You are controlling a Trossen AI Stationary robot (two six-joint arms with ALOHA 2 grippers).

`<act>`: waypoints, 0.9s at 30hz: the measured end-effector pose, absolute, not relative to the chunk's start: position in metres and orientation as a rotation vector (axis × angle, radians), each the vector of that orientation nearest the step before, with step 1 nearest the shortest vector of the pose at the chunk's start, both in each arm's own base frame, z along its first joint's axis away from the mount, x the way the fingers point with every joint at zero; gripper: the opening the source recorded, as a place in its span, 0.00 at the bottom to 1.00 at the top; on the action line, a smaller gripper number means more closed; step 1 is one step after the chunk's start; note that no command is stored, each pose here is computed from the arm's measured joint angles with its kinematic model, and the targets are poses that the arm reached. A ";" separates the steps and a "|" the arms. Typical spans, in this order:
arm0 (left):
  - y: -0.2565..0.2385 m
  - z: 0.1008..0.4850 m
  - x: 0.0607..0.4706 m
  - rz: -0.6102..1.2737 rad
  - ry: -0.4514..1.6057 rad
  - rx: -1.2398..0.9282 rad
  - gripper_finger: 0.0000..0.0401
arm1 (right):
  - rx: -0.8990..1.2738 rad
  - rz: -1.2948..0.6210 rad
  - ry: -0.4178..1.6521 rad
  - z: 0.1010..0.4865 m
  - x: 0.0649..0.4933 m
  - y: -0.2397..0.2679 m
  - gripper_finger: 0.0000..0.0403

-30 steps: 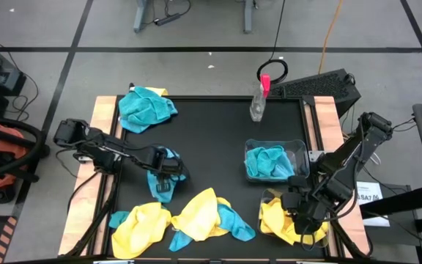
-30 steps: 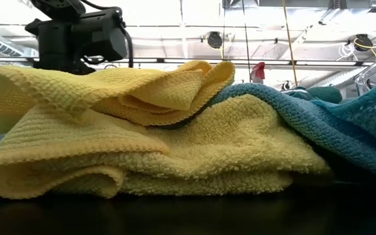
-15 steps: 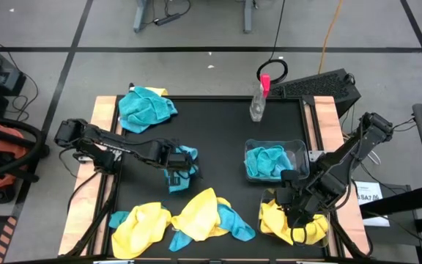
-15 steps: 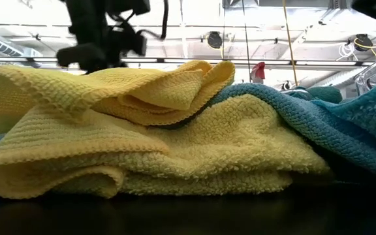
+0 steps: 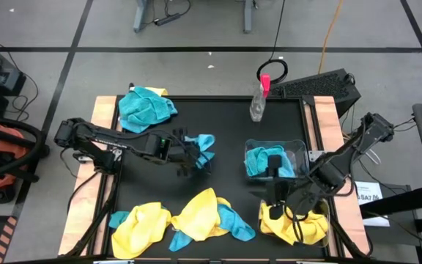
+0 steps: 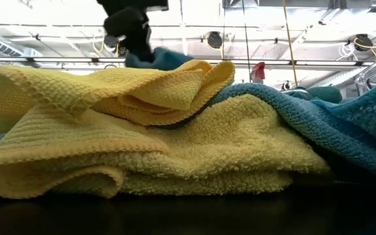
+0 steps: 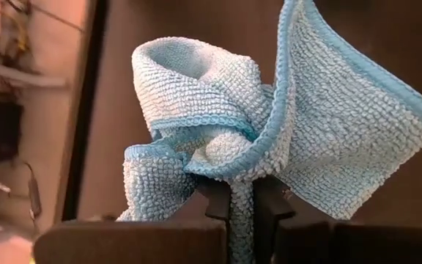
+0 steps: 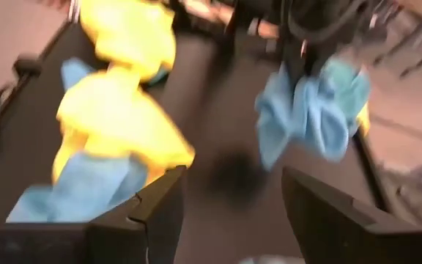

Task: Sort microfiber towel by color & place in baskets
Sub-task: Put the blue towel into the top transparent bin

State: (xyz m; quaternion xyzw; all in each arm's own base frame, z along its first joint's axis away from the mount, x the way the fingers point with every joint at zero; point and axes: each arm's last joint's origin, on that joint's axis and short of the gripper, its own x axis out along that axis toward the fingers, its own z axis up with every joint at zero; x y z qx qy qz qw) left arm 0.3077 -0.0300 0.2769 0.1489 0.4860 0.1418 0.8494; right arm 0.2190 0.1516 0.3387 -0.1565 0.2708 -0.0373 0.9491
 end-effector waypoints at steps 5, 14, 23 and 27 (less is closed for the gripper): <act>-0.031 0.289 0.319 0.284 0.900 0.338 0.04 | -0.343 -0.092 0.422 0.352 0.237 0.143 0.53; -0.038 0.300 0.330 0.250 0.741 0.370 0.04 | -0.332 -0.090 0.367 0.359 0.257 0.122 0.54; -0.044 0.309 0.337 0.203 0.635 0.392 0.04 | -0.385 -0.132 0.437 0.337 0.285 0.113 0.72; -0.045 0.310 0.338 0.159 0.615 0.381 0.04 | -0.396 -0.165 0.478 0.326 0.298 0.106 0.82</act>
